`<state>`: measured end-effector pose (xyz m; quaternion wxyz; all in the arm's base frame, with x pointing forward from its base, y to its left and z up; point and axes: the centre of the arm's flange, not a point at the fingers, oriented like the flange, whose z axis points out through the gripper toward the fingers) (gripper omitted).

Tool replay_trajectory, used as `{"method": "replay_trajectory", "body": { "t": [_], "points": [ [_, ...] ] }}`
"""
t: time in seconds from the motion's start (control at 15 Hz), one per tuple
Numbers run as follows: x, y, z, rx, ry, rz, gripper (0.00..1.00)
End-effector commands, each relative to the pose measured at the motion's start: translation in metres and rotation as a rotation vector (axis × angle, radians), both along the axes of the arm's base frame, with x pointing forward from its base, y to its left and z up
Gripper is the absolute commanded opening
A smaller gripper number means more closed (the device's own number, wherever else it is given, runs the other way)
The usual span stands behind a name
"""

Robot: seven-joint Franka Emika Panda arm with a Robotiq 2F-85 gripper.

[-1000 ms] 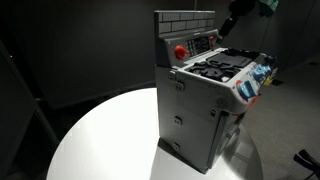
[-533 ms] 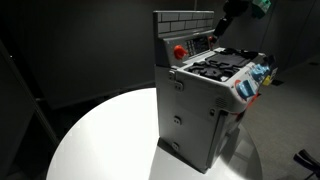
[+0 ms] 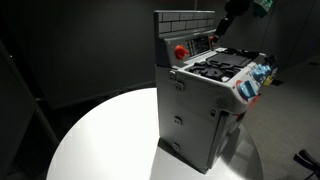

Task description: Press an orange top right button on the microwave oven controlling panel of the stove

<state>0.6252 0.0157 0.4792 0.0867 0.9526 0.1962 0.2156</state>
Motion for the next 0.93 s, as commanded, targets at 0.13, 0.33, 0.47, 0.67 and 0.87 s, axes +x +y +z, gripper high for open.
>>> {"method": "replay_trajectory", "body": {
  "t": [0.13,0.33,0.47,0.67,0.87],
  "points": [
    [-0.037,-0.031,0.018,0.007,0.067,-0.052,1.00],
    [-0.061,-0.046,0.020,0.041,0.150,-0.093,1.00],
    [-0.078,-0.055,0.021,0.073,0.215,-0.122,1.00],
    [-0.101,-0.067,0.022,0.112,0.304,-0.163,1.00],
    [-0.125,-0.074,0.027,0.136,0.373,-0.205,1.00]
  ]
}}
